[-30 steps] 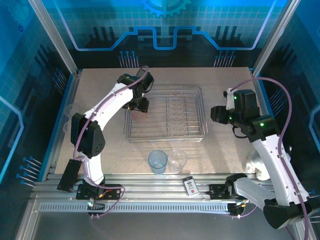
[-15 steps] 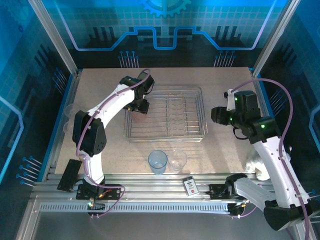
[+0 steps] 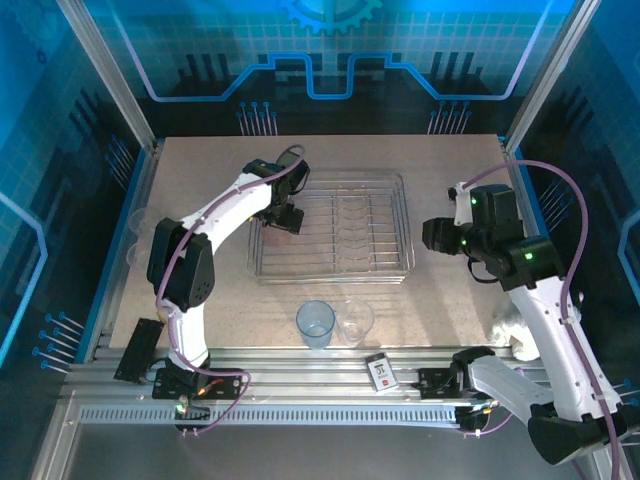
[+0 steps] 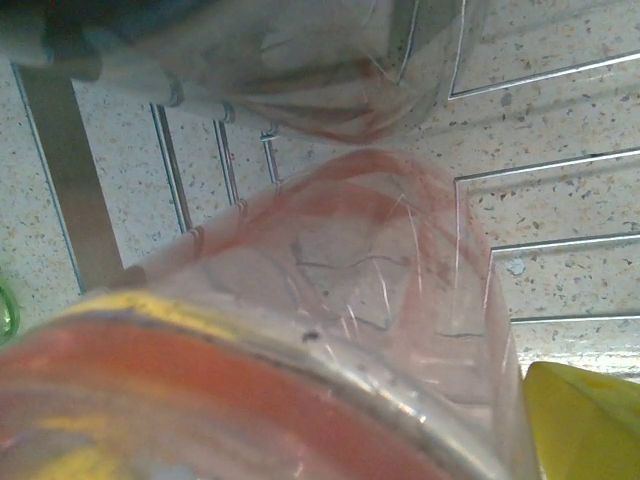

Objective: Load the cups into the dish rack

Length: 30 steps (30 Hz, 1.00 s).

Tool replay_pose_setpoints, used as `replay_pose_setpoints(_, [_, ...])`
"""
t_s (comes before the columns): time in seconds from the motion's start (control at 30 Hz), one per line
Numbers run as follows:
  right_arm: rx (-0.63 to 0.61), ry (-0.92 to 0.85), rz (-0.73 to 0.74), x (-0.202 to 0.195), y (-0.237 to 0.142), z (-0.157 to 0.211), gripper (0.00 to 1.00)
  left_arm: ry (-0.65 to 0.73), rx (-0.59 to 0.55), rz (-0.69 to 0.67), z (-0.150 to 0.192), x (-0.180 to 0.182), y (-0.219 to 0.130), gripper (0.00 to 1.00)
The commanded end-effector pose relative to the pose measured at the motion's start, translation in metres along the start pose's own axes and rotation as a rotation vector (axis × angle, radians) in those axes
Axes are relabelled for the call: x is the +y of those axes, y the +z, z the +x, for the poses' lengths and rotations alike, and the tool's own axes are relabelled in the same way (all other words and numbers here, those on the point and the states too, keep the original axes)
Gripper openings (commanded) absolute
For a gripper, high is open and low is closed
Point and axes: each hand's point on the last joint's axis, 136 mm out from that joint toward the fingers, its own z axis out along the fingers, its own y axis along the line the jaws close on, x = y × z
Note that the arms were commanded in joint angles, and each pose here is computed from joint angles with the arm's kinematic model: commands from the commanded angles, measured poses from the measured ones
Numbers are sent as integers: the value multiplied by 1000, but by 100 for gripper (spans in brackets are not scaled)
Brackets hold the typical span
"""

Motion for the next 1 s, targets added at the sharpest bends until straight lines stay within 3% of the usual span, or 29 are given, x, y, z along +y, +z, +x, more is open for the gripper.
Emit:
replay_pose_setpoints(0.0, [42,19,-44,7,-4,1,54,-36,-69,-41,-6,18,-17,99])
replay_pose_setpoints(0.27, [153,43,-209,40,7,7,54,-128,-204,24,-8,28,-58,99])
replay_pose_setpoints(0.43, [214,-34,-259,66,11,11,54,-208,-346,76,-2,41,-92,99])
replay_pose_setpoints(0.77, [416,-427,-370,148,20,49,55,-378,-658,228,39,72,-140,99])
replay_pose_setpoints(0.97, [566,-677,-403,185,32,89,55,-594,-758,238,76,104,-143,99])
